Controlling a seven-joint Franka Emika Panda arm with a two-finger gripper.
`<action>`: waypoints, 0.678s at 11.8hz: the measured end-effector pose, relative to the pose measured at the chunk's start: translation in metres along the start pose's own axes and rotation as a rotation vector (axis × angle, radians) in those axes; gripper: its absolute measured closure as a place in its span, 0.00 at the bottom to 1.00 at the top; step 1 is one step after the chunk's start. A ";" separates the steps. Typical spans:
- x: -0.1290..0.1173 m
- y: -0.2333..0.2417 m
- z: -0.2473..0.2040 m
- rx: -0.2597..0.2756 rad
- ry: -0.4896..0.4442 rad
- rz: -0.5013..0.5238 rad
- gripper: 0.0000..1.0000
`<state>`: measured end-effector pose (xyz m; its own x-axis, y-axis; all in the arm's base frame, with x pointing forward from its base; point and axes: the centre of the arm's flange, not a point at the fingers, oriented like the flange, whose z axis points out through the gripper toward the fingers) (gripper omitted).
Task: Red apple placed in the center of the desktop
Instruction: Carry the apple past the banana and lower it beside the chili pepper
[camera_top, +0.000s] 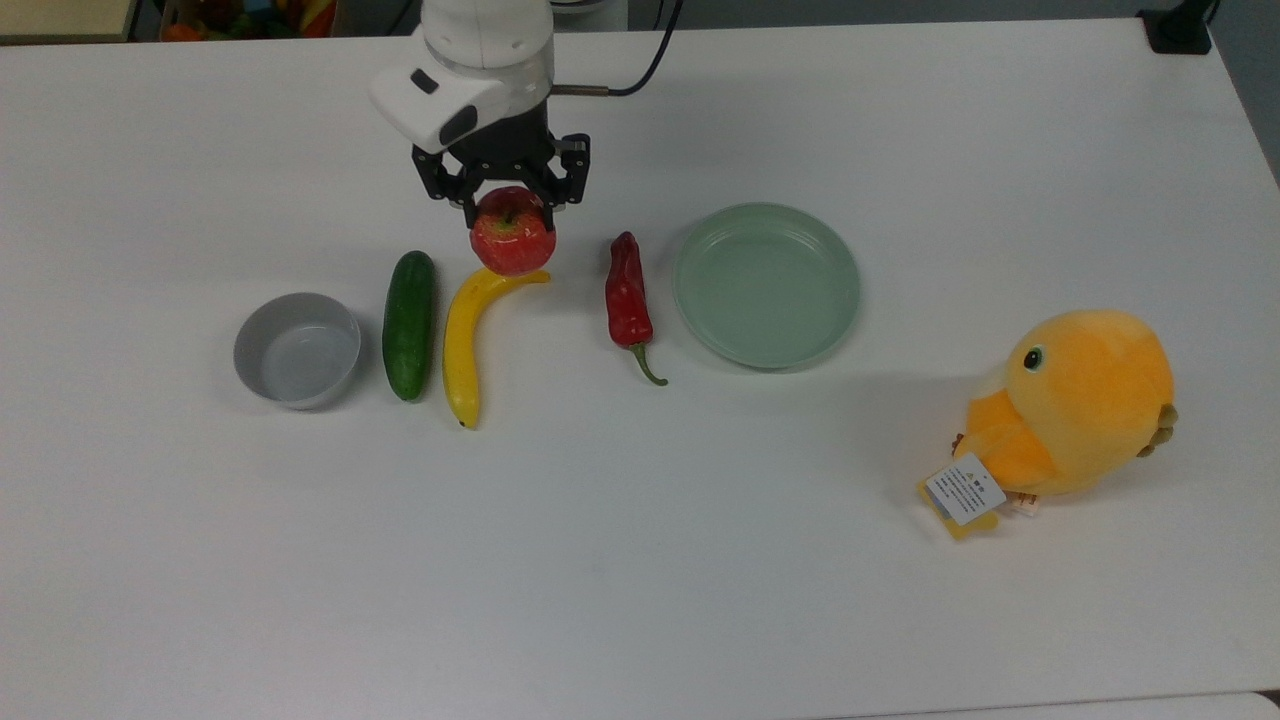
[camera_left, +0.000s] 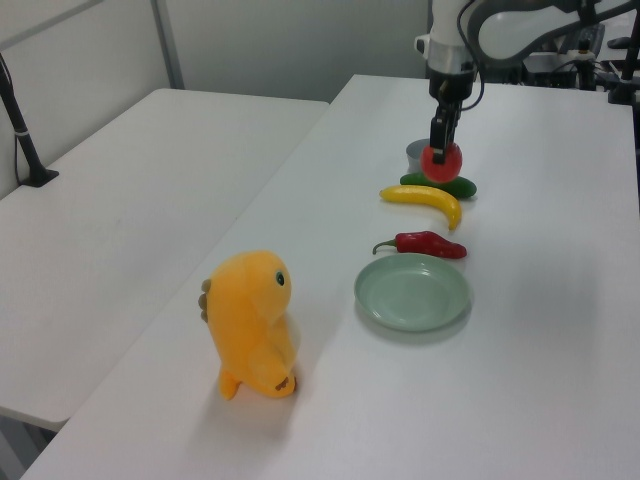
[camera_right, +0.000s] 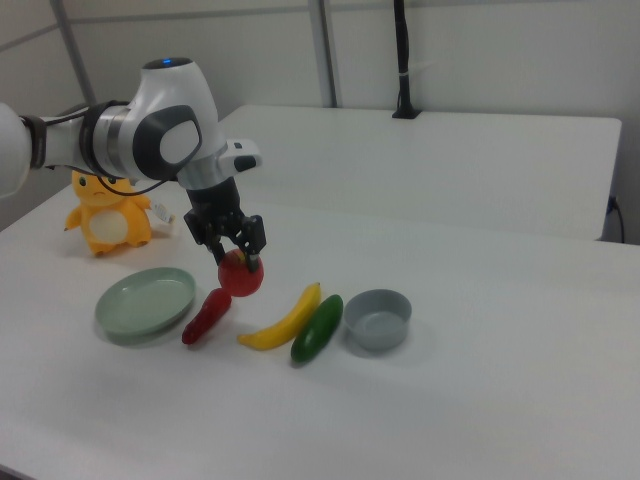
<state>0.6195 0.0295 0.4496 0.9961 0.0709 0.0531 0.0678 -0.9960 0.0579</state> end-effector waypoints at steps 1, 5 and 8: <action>0.000 -0.003 0.011 -0.001 -0.019 -0.005 0.31; 0.010 -0.016 0.053 -0.006 -0.039 -0.025 0.31; 0.013 -0.019 0.058 -0.006 -0.029 -0.030 0.31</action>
<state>0.6341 0.0463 0.3910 0.9948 0.0994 0.0218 0.0978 -0.9931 0.0654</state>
